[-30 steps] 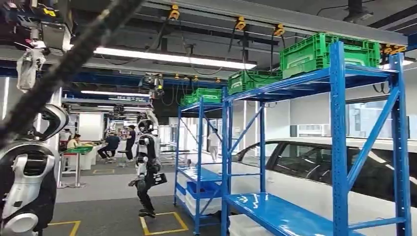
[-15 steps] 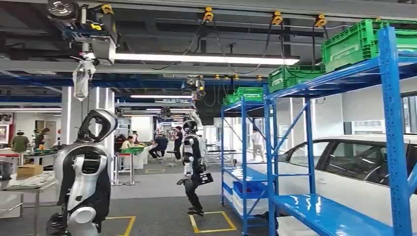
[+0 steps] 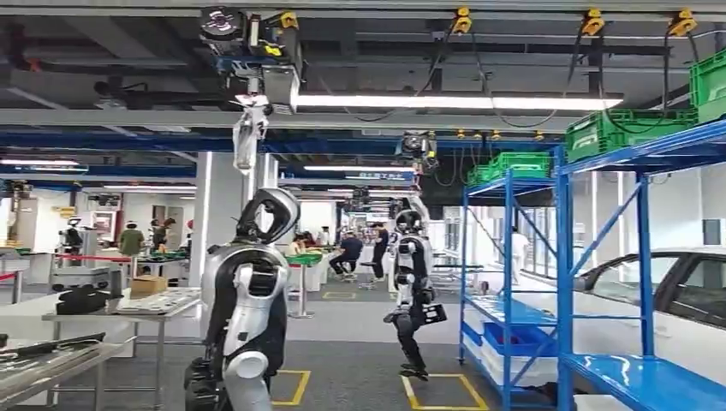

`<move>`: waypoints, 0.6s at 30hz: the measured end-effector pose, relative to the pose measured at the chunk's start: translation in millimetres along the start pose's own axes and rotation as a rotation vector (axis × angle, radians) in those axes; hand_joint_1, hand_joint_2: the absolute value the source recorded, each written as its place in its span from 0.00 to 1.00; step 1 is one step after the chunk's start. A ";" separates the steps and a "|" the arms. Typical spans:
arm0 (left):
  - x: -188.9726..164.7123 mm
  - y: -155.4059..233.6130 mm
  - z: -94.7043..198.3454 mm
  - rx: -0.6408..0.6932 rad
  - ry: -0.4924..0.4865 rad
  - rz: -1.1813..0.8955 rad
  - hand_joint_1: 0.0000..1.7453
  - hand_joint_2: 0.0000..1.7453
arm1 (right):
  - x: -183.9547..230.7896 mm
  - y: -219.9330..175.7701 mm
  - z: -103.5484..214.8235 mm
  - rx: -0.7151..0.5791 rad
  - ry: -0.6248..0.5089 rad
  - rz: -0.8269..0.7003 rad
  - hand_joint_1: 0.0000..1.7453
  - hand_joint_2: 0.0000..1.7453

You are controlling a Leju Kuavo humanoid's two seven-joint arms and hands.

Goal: Take the parts from the cabinet and place them on the table.

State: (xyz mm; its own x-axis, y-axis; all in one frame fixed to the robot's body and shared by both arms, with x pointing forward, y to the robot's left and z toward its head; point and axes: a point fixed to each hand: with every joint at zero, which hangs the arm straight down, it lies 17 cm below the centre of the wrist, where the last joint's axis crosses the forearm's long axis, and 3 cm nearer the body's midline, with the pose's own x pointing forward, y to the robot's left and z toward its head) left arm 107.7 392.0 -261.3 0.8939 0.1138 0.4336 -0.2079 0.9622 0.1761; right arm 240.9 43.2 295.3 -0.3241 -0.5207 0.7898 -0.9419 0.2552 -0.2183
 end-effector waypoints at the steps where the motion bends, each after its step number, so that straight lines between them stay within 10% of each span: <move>1: 0.7 -0.4 -0.1 0.000 -0.002 0.001 0.00 1.00 | 0.7 -0.2 -0.5 0.004 -0.001 0.003 1.00 1.00; 18: 6.9 -7.2 -0.8 -0.009 -0.016 0.008 0.00 1.00 | 9.1 -3.7 -3.6 0.022 -0.015 0.025 1.00 1.00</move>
State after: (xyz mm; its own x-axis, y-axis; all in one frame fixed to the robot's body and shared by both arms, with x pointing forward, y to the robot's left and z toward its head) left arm 115.7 386.1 -260.2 0.8858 0.1180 0.4487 -0.2118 0.9633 0.1648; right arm 241.7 40.5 305.3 -0.3486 -0.5265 0.7755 -0.9352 0.2505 -0.2503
